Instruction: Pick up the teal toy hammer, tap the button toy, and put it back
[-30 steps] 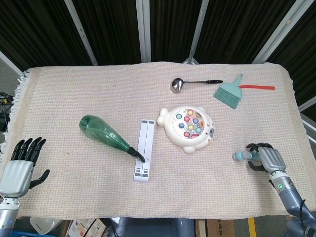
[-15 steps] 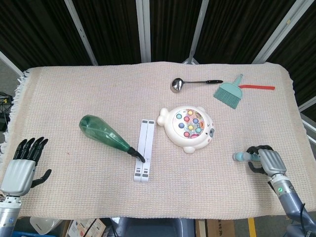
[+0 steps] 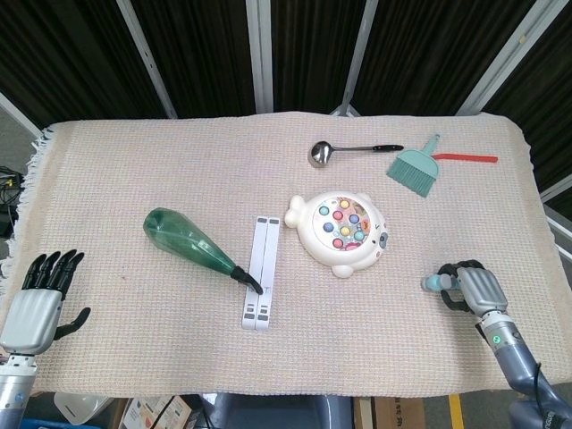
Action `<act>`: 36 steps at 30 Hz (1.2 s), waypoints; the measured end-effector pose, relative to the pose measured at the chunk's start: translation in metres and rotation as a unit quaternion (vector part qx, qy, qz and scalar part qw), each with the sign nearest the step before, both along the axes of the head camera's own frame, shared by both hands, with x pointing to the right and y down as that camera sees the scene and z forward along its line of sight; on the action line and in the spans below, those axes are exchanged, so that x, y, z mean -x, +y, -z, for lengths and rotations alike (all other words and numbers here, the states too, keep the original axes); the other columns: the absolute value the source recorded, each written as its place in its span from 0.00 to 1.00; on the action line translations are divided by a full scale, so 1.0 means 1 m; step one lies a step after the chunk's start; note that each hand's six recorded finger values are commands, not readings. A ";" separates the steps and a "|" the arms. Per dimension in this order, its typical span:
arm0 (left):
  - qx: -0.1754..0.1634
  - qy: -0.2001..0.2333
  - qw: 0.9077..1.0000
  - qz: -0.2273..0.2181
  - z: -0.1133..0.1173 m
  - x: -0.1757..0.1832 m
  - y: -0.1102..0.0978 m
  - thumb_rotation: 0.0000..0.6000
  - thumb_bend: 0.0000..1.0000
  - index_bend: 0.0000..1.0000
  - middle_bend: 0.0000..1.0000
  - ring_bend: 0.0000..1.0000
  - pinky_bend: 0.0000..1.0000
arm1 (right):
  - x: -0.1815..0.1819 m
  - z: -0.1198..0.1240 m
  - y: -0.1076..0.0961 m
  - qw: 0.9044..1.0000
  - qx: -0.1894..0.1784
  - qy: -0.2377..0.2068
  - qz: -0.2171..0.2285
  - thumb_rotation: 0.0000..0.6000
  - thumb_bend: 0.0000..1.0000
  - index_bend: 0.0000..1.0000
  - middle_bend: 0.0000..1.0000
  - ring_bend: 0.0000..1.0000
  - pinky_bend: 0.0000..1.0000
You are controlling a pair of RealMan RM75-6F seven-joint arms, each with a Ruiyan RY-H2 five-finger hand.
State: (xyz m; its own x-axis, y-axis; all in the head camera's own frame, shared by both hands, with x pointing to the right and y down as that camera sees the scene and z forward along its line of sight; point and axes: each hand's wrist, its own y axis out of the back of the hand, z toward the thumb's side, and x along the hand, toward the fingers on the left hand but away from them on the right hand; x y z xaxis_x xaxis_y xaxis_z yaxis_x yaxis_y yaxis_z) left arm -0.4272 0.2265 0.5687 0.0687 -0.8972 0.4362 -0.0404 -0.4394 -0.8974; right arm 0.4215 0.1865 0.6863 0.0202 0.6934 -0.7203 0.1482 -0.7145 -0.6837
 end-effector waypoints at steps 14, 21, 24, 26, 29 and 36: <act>0.006 -0.002 1.000 0.002 -0.004 0.002 0.000 1.00 0.26 0.00 0.02 0.00 0.00 | 0.003 0.000 0.000 1.000 0.001 0.003 -0.001 1.00 0.58 0.52 0.48 0.30 0.17; 0.008 -0.003 1.000 0.003 -0.004 0.003 0.001 1.00 0.26 0.00 0.02 0.00 0.00 | 0.004 -0.002 0.000 1.000 0.003 0.002 -0.001 1.00 0.61 0.55 0.50 0.32 0.17; 0.008 -0.003 1.000 0.004 -0.004 0.004 0.001 1.00 0.26 0.00 0.02 0.00 0.00 | 0.004 -0.003 0.001 1.000 0.004 0.001 -0.002 1.00 0.61 0.56 0.51 0.33 0.17; 0.009 -0.004 1.000 0.005 -0.004 0.004 0.001 1.00 0.26 0.00 0.02 0.00 0.00 | 0.004 -0.004 0.002 1.000 0.006 0.001 -0.002 1.00 0.61 0.57 0.52 0.33 0.18; 0.009 -0.003 1.000 0.004 -0.004 0.004 0.002 1.00 0.26 0.00 0.02 0.00 0.00 | 0.004 -0.005 0.004 1.000 0.006 0.000 -0.003 1.00 0.62 0.61 0.55 0.36 0.18; 0.010 -0.003 1.000 0.006 -0.005 0.006 0.003 1.00 0.26 0.00 0.02 0.00 0.00 | 0.004 -0.004 0.005 1.000 -0.002 -0.005 -0.008 1.00 0.73 0.77 0.69 0.48 0.22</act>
